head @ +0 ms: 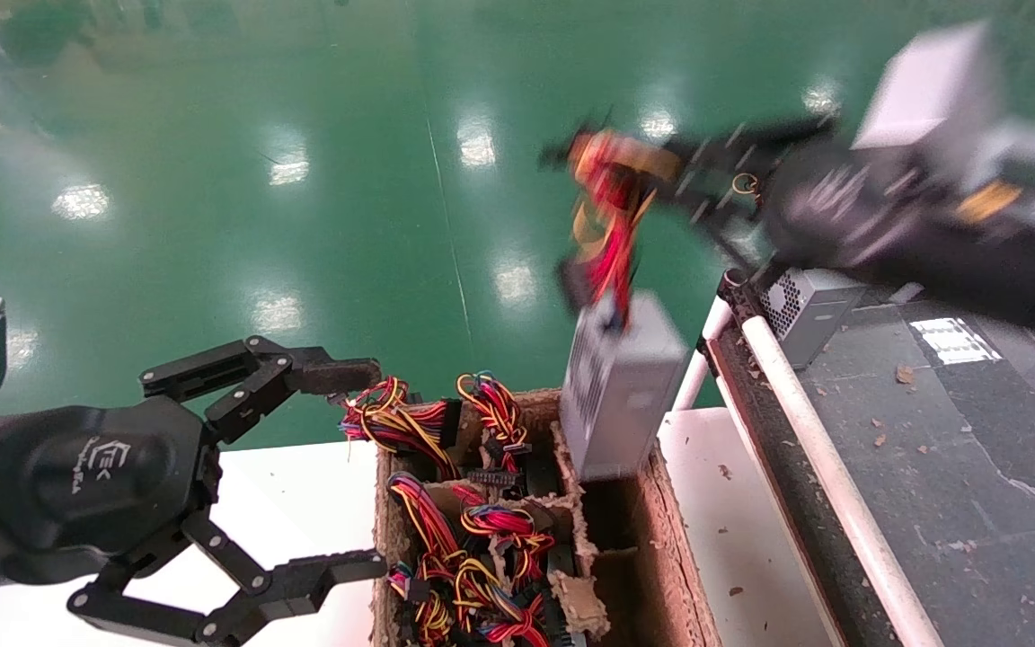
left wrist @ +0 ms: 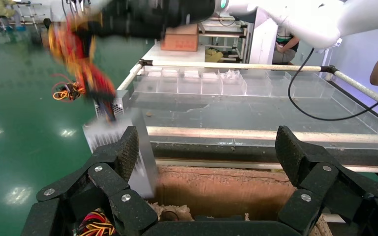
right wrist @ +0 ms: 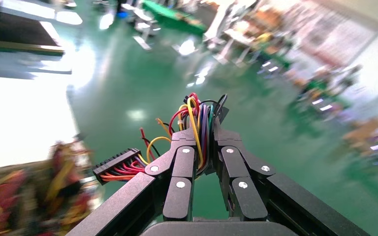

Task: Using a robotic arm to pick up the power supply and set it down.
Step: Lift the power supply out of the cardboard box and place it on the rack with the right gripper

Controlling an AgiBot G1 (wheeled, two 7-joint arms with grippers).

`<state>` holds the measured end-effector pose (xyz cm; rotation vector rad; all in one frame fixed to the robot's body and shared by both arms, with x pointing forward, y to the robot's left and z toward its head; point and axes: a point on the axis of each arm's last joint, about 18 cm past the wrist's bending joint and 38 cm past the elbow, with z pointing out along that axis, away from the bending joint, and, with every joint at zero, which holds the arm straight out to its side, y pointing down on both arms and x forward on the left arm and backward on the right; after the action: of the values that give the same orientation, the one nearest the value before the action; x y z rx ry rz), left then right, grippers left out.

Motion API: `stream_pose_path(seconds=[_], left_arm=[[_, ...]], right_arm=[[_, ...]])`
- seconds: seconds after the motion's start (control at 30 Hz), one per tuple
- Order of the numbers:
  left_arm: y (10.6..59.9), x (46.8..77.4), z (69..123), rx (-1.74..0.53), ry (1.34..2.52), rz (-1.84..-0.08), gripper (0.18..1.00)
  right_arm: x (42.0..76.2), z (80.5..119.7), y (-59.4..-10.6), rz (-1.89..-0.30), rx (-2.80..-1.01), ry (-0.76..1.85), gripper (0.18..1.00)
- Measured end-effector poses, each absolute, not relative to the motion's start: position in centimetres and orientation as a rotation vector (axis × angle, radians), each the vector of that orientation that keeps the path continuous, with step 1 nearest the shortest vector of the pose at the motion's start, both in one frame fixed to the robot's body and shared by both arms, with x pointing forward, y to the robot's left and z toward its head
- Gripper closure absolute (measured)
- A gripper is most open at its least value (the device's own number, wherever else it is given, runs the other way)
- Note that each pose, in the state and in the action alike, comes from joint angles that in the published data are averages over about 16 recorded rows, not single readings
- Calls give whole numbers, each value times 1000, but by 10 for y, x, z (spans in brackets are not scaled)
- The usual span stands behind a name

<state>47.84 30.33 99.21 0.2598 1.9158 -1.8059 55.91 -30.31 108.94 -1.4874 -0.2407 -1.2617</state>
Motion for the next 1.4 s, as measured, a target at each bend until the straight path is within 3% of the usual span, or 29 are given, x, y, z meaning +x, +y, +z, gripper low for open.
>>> stream_pose_path(seconds=[0.33, 0.6, 0.77, 1.0, 1.4], left_arm=[[303, 478, 992, 260, 1916, -1806, 184], [303, 478, 992, 260, 1916, -1806, 184], [303, 478, 992, 260, 1916, -1806, 184], [303, 478, 992, 260, 1916, -1806, 184], [303, 478, 992, 260, 1916, -1806, 184]], right_arm=[[513, 1166, -367, -1619, -1351, -230, 944], [501, 1190, -432, -1862, -1356, -104, 944], [502, 1181, -474, -1918, -1412, 18, 944], [511, 1145, -513, -1869, -1512, 162, 944], [543, 1089, -513, -1760, -1605, 234, 944]])
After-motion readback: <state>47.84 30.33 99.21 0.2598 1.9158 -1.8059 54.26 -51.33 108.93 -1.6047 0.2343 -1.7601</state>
